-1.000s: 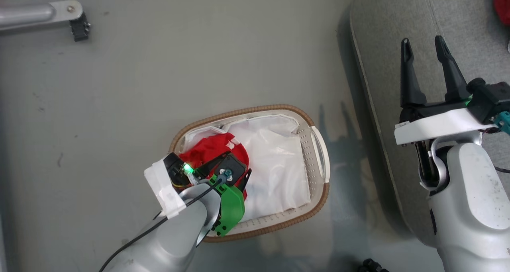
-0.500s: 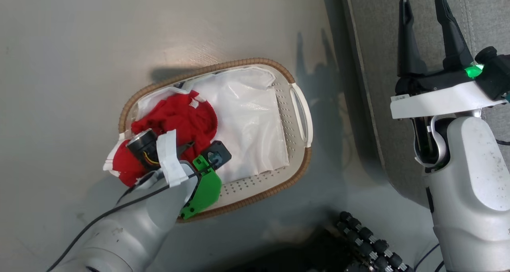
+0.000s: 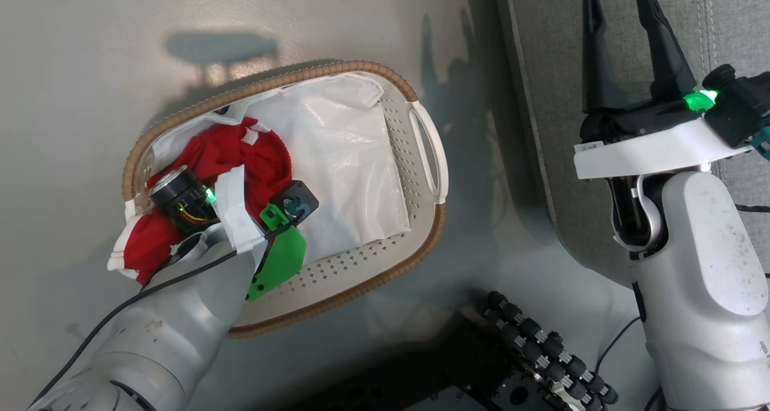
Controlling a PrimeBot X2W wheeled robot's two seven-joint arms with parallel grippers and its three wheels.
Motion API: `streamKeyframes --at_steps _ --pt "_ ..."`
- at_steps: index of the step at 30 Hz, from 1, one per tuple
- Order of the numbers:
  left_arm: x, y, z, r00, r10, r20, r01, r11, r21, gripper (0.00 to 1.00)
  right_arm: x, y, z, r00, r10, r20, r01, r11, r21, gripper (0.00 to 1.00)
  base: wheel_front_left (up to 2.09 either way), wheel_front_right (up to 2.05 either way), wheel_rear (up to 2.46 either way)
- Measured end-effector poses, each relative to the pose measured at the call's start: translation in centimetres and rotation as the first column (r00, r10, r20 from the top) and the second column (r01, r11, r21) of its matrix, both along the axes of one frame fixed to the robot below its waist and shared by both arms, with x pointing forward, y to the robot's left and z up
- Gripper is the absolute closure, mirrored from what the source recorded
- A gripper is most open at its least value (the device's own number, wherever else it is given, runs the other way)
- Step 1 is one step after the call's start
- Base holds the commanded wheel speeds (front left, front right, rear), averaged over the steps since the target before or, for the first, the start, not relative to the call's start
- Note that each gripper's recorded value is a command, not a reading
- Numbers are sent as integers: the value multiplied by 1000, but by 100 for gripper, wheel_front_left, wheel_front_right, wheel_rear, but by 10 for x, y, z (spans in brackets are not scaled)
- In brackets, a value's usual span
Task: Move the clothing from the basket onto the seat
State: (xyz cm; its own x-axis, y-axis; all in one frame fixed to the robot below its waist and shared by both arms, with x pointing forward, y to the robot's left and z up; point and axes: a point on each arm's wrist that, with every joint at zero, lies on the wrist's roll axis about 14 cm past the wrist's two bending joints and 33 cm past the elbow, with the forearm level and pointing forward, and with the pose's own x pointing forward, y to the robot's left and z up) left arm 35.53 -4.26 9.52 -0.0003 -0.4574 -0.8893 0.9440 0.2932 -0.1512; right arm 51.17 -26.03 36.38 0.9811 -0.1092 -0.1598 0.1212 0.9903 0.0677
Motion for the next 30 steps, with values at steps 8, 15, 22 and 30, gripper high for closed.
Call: streamKeyframes --at_steps 8,15,22,30 --pt "-7 -6 -7 999 19 -45 -19 1000 6 87 -3 -1 -5 1000 0 -18 0 1000 2 0 0 0 0" --pt "-8 -19 5 999 24 -43 -27 998 -62 100 -6 -4 -2 1000 -9 -21 8 1000 -5 0 0 0 0" --pt "-4 -37 39 997 72 -16 -74 977 -198 100 -10 0 9 1000 -4 -8 4 1000 -7 0 0 0 0" --pt "8 -51 97 984 176 25 -154 916 -370 100 -23 6 27 1000 6 2 -6 1000 -23 0 0 0 0"
